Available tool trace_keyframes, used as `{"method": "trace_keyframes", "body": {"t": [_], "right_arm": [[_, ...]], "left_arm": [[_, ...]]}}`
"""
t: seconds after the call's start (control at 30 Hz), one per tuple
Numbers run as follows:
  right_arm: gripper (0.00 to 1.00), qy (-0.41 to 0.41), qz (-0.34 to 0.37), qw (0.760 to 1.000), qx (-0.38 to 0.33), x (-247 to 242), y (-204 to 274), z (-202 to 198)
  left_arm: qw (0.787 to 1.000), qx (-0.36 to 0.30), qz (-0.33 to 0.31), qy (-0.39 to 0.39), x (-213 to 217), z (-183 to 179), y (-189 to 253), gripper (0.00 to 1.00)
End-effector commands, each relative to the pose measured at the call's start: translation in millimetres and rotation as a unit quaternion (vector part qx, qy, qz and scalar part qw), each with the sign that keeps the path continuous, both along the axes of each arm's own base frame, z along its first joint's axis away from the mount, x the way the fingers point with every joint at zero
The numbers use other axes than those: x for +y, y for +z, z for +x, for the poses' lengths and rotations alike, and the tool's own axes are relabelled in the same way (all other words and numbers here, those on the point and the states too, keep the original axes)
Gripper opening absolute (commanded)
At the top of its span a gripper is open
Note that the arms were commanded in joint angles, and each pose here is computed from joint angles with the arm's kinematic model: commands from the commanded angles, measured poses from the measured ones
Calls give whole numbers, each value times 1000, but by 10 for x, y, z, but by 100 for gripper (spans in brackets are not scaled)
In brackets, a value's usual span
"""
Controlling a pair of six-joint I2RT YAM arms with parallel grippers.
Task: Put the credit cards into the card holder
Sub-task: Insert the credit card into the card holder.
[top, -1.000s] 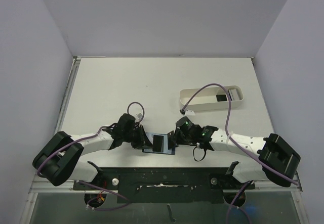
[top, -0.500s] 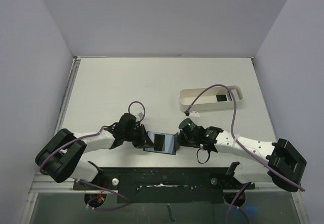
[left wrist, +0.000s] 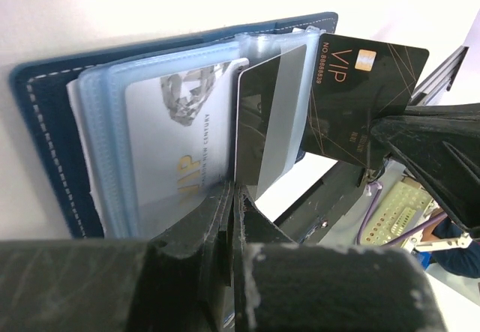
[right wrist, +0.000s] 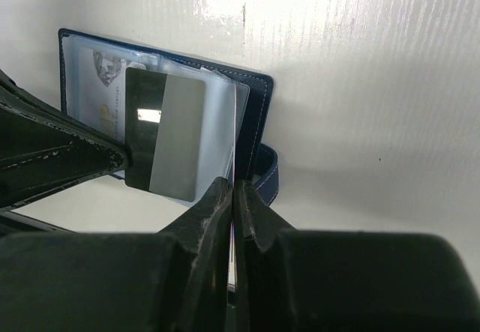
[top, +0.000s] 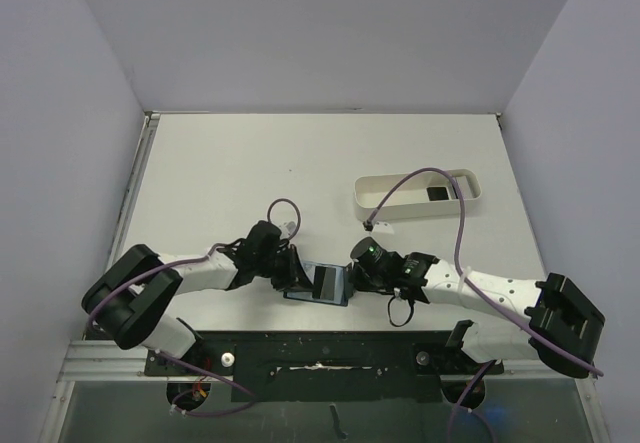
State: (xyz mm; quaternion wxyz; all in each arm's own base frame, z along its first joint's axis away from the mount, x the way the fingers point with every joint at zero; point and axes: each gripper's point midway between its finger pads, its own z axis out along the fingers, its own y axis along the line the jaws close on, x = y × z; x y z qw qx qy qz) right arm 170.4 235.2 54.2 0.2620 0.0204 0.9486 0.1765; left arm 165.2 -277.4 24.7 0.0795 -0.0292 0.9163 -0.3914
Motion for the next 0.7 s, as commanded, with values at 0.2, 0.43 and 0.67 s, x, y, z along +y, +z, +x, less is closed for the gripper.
{"method": "trace_keyframes", "body": {"t": [0.2,0.43,0.67], "right_arm": [[0,-30,-14,999,-34,-61,201,94],[0,-43,-17,999,-29,-145,198,44],[0,-38,-6,999,-24,-51,88,38]], "left_arm": [[999,-30,-12,-27,-187,116,102,0],[999,-31,-6,-32,-177,117,114,0],[998,-23,-23,-48,-272,89,112,0]]}}
